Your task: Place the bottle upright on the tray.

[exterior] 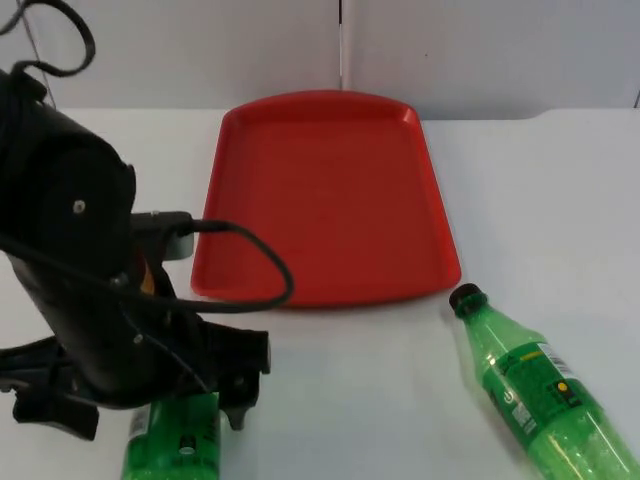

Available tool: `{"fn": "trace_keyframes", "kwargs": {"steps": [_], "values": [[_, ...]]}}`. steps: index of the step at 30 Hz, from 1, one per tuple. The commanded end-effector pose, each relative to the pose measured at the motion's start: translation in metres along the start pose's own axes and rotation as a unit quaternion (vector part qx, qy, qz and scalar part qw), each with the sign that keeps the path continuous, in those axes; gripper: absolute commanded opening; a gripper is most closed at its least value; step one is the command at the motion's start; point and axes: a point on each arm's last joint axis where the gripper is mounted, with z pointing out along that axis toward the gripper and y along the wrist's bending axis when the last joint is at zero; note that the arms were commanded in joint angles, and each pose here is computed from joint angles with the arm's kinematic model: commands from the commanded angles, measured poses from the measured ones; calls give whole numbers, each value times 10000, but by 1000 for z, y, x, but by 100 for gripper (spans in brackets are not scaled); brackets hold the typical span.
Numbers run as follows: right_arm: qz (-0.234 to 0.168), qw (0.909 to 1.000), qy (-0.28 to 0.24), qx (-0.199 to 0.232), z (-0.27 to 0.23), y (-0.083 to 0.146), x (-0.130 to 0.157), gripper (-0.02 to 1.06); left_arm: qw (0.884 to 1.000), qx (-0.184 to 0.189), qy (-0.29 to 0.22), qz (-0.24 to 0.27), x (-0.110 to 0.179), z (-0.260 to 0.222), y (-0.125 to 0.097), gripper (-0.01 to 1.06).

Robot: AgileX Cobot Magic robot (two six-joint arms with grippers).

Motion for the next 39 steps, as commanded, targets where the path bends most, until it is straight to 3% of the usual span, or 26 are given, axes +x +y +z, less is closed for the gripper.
{"fn": "trace_keyframes", "kwargs": {"steps": [1, 10, 39], "values": [[-33, 10000, -26, 47, 0, 0, 0, 105, 10000, 59, -35, -25, 1, 3, -3, 105], [-33, 10000, -26, 47, 0, 0, 0, 105, 9997, 219, -34, 78, 8, 23, -17, 105], [-33, 10000, -26, 47, 0, 0, 0, 105, 9997, 210, -10, 156, 8, 31, -17, 105]]}}
